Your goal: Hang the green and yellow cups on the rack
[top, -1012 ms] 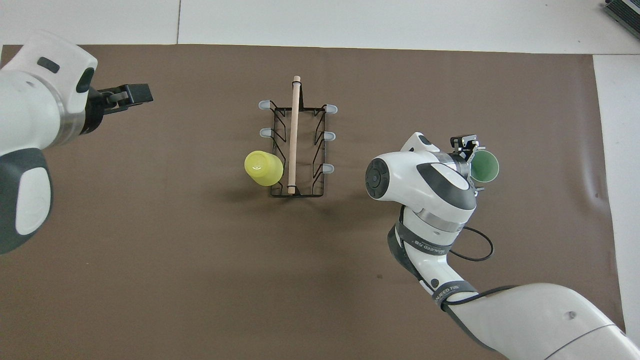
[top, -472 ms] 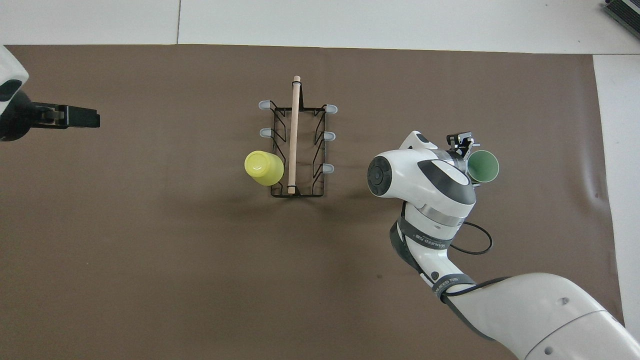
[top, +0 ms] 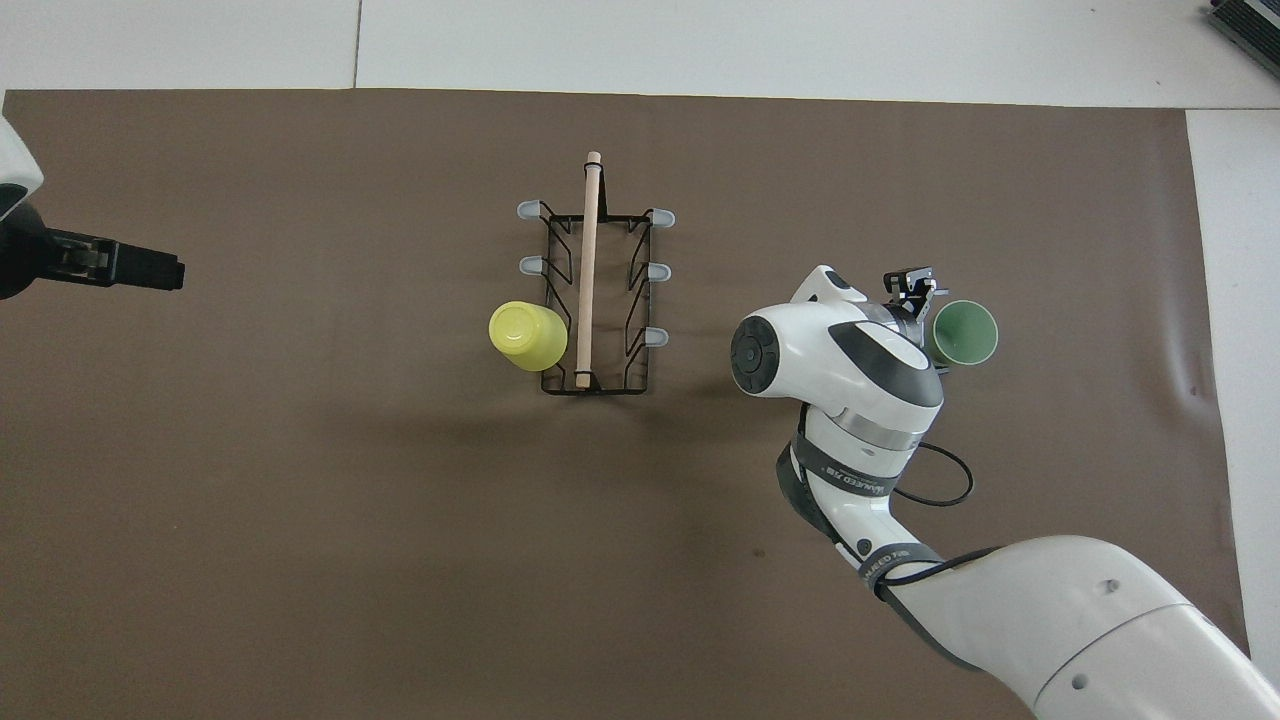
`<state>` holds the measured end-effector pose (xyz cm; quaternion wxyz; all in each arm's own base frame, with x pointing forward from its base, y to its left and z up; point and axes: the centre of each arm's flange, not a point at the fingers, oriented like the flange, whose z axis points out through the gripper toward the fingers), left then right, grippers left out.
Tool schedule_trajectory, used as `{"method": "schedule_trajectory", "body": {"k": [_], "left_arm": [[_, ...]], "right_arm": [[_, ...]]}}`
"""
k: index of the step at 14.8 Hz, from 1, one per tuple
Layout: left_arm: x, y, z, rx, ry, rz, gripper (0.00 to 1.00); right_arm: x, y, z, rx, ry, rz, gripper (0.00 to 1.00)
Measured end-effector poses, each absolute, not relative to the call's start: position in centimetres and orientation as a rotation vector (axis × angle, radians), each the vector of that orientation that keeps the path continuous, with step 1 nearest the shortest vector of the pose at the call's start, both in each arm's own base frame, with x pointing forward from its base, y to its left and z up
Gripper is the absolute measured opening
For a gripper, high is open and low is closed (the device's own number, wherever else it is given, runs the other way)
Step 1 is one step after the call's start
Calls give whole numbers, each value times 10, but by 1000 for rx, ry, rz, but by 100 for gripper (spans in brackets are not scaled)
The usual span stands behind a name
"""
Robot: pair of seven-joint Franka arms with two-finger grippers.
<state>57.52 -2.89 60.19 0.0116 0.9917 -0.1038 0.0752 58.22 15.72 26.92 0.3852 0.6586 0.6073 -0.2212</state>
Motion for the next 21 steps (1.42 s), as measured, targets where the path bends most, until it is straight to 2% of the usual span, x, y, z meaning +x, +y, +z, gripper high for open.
{"method": "schedule_trajectory", "body": {"k": [6, 11, 16, 21], "left_arm": [[570, -20, 591, 3062, -340, 95, 100], [579, -6, 593, 3070, -344, 13, 100], [579, -2, 603, 3093, -451, 37, 100], [566, -6, 615, 3086, -469, 41, 100]], "right_arm": [[580, 156, 247, 1698, 1534, -543, 100], [572, 145, 231, 1663, 1527, -561, 100], [575, 116, 224, 1615, 1526, -576, 100], [575, 113, 223, 1614, 1529, -577, 100]]}}
